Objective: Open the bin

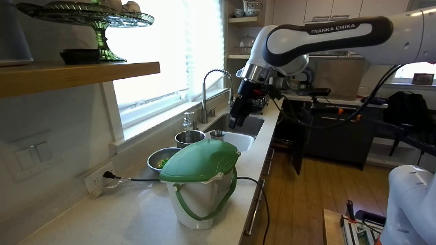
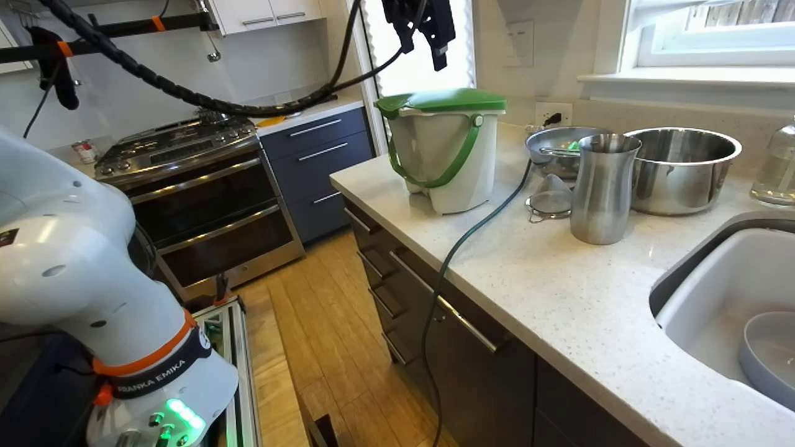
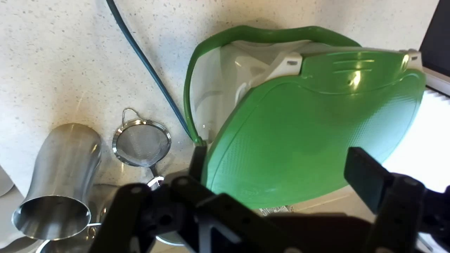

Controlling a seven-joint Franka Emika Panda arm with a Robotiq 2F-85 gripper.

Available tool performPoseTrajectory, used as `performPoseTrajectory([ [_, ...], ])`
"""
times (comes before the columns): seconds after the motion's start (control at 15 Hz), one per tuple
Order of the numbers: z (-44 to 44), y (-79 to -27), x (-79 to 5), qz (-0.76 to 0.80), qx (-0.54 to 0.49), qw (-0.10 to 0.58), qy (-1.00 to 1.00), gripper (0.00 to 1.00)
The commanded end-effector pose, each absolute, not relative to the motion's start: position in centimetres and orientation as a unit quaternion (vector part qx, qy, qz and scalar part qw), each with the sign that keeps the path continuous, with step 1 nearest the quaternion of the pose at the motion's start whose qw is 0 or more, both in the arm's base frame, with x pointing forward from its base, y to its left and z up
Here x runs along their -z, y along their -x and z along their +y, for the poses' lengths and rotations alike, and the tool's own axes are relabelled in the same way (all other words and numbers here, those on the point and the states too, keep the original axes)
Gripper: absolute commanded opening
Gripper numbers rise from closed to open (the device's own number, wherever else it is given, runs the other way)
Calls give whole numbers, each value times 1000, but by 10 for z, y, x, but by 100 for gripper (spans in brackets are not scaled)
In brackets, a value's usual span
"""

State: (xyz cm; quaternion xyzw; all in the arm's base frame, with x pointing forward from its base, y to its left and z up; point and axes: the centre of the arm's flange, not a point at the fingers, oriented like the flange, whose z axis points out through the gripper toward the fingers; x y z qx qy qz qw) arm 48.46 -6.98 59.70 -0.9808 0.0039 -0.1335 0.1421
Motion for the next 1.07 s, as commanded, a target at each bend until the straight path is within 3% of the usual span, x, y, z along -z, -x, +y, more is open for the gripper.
performPoseTrajectory([
  [0.0,-103,-516,-580,32,114,213,970,100],
  [0.4,-121,-541,-536,72,85,292,950,100],
  [1.0,-145,-569,-508,114,102,344,926,100],
])
